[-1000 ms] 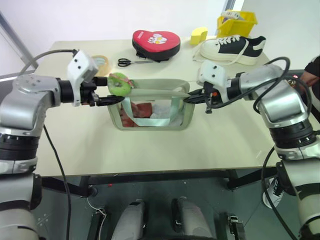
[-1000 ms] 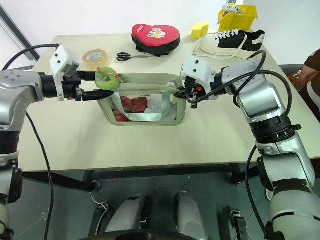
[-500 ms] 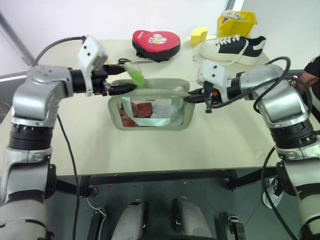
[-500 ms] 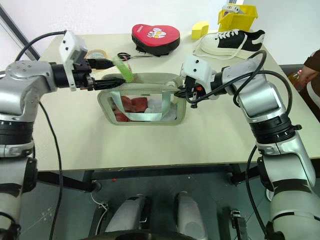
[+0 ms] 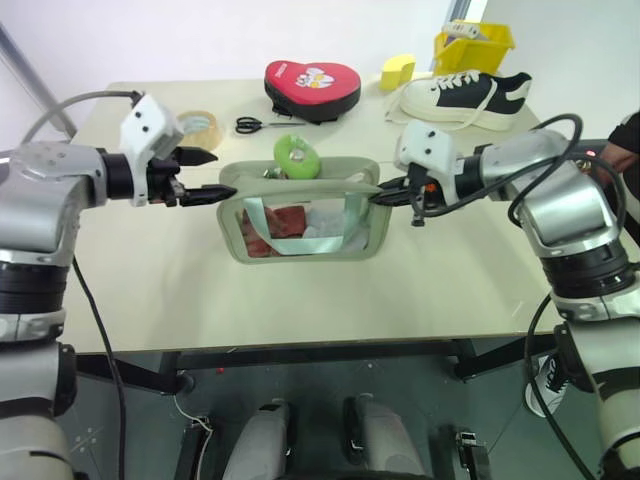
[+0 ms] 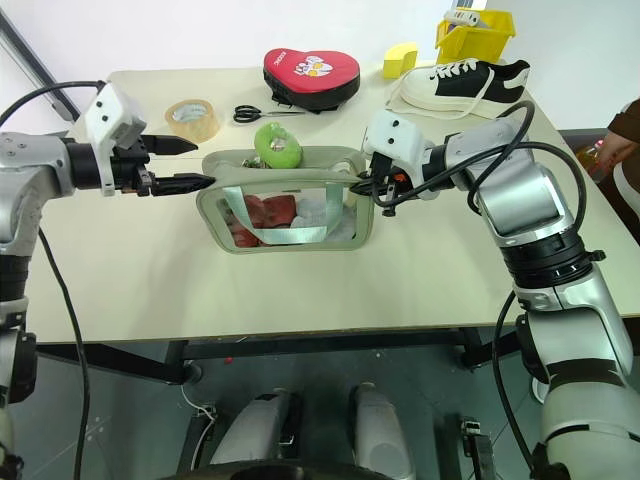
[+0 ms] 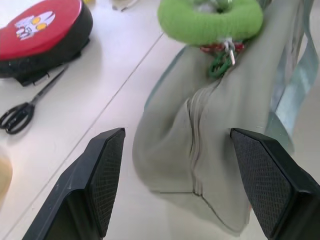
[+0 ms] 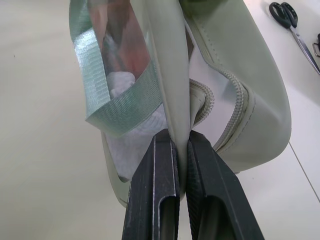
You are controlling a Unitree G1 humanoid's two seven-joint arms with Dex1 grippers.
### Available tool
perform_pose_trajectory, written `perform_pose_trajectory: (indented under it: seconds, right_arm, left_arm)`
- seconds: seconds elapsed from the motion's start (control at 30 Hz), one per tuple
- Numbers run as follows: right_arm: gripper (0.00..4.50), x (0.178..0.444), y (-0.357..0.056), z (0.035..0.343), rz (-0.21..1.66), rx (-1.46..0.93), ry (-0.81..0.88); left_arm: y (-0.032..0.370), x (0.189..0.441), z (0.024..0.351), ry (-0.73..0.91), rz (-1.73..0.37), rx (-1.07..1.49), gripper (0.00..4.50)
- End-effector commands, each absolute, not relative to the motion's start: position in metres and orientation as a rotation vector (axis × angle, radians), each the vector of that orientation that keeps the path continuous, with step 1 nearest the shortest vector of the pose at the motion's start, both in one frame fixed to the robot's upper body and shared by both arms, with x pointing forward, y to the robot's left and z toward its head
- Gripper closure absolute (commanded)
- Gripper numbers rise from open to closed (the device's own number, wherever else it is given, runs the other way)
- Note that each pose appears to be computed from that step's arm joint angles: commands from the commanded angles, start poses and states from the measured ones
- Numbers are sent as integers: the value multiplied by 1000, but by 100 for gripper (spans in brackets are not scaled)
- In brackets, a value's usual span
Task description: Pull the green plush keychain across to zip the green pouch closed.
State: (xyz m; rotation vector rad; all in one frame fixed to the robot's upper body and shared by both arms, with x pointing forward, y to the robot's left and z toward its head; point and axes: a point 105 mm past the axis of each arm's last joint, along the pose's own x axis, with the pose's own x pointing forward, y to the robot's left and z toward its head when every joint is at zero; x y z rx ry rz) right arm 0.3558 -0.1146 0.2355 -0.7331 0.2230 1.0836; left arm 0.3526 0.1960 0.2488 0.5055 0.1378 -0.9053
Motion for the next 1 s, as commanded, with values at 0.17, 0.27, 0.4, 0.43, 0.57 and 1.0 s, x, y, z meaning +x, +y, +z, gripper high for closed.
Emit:
perform_pose_trajectory:
  seconds: [0.17, 0.27, 0.4, 0.43, 0.57, 1.0]
  right_arm:
    - [450, 353, -113, 248, 1082, -758, 176]
    - [450, 353, -113, 248, 1082, -760, 178]
    - [450, 353, -112, 248, 1085, -760, 179]
    - [450, 353, -112, 248, 1085, -760, 179]
    - [450, 353, -113, 248, 1082, -761, 180]
    - [450, 353, -112, 246, 1087, -760, 182]
  left_arm:
    - [185, 343, 230, 176, -952, 492, 92]
    - [187, 342, 237, 157, -940, 499, 92]
    - [197, 348, 253, 120, -886, 522, 92]
    - [199, 349, 259, 107, -873, 530, 92]
    - [200, 344, 276, 86, -886, 493, 92]
    - [191, 334, 223, 200, -905, 515, 115]
